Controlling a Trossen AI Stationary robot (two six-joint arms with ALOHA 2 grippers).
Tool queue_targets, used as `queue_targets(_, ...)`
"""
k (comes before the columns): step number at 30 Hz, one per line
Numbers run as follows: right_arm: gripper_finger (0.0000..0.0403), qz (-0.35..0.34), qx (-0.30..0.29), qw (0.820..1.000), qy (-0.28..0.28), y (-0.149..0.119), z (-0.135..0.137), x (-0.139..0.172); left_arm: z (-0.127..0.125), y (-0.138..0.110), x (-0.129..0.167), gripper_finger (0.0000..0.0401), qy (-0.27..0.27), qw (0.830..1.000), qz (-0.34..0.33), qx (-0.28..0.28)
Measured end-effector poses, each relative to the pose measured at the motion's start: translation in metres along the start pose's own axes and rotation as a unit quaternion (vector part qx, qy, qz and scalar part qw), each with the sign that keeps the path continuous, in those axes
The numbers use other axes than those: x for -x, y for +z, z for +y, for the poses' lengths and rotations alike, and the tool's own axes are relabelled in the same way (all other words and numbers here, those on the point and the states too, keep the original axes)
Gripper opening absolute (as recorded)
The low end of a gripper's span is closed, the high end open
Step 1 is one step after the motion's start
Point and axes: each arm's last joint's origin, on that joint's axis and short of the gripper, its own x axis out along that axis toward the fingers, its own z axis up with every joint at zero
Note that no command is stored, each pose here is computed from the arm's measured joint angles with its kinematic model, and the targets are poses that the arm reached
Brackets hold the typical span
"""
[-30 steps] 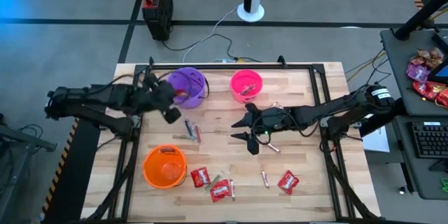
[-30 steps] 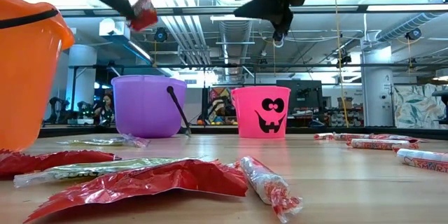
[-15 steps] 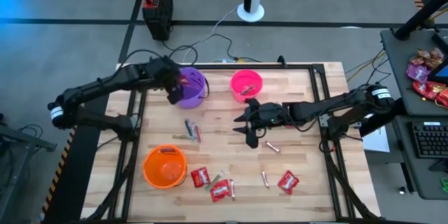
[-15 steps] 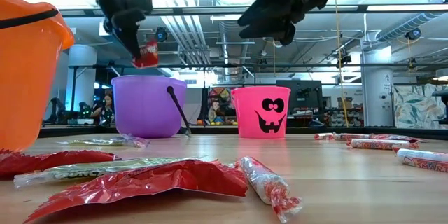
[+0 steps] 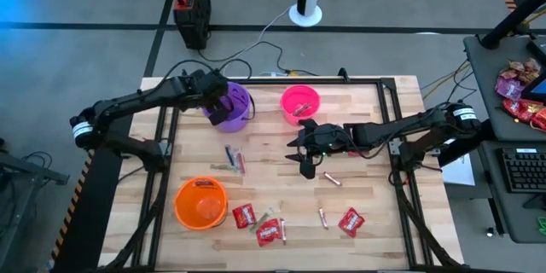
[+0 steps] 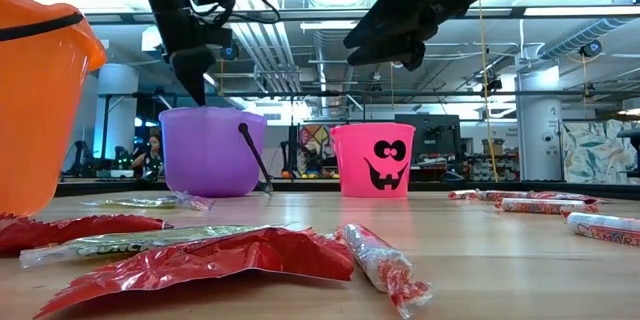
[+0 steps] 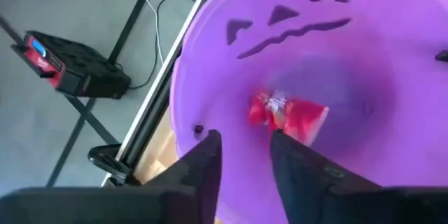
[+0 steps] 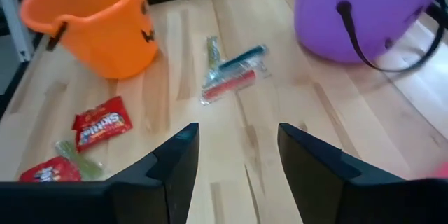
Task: Sort candy by brand, put in halloween buckets
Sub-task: Put the white candy into the orange bucket
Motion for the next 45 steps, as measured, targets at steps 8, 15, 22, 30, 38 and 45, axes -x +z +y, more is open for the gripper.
queue_targets(8, 0.0189, 0.108, -0.084, 0.989, -0.059, -0.007, -0.022, 0.008, -0.003, -0.001, 0.019, 0.0147, -0.056, 0.997, -0.054, 0.026)
queue_targets(15, 0.0189, 0.266, -0.129, 0.948, -0.119, -0.004, -0.02, 0.035, -0.019, -0.009, 0.064, 0.0136, -0.12, 0.974, -0.188, 0.025)
queue_targets(22, 0.0189, 0.365, -0.195, 0.883, -0.222, -0.029, -0.028, 0.051, -0.043, -0.031, 0.103, 0.013, -0.19, 0.928, -0.32, -0.008)
queue_targets(30, 0.0187, 0.386, -0.17, 0.868, -0.262, -0.077, -0.053, 0.041, -0.062, -0.057, 0.112, 0.0129, -0.241, 0.88, -0.408, -0.04)
queue_targets(38, 0.0164, 0.326, -0.158, 0.895, -0.26, -0.094, -0.088, 0.028, -0.064, -0.067, 0.106, 0.0129, -0.248, 0.862, -0.441, -0.027)
queue_targets(45, 0.0142, 0.336, -0.159, 0.893, -0.253, -0.104, -0.091, 0.028, -0.065, -0.067, 0.104, 0.0129, -0.247, 0.862, -0.441, -0.027)
